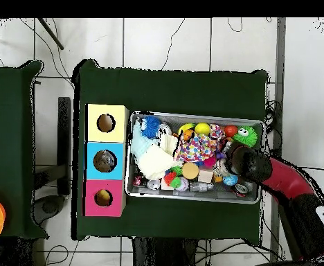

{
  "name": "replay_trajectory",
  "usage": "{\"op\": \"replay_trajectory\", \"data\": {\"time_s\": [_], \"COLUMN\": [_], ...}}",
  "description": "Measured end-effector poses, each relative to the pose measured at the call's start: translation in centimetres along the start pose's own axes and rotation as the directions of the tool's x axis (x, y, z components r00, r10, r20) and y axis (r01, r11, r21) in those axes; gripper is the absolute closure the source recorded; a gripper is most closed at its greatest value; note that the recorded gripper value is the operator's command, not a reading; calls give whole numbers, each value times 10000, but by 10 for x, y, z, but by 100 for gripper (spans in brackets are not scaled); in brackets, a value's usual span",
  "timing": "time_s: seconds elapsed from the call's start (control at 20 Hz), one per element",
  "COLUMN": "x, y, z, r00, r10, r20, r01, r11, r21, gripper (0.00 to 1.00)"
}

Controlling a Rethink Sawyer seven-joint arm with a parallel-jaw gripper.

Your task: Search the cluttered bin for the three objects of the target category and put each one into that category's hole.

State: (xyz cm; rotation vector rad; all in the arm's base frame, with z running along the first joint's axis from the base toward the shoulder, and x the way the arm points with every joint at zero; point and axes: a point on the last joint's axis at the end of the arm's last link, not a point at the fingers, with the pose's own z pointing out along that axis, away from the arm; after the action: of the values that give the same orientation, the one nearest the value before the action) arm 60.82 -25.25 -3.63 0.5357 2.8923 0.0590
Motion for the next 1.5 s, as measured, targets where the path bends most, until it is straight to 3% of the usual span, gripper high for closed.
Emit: {"op": "replay_trajectory", "data": {"time_s": [0.15, 0.2, 1.1, 1.5], "x": [1, 3, 6, -3], "y": [-1, -3, 1, 34], "z": [5, 12, 3, -36], "r00": [9998, 9990, 9978, 9977], "r10": [33, 70, -166, -651], "r20": [215, 448, 636, 184], "r01": [-33, -72, 155, 643], "r11": [10000, 10000, 9997, 9972], "r21": [1, 32, 170, 380], "gripper": [0, 100, 100, 100]}}
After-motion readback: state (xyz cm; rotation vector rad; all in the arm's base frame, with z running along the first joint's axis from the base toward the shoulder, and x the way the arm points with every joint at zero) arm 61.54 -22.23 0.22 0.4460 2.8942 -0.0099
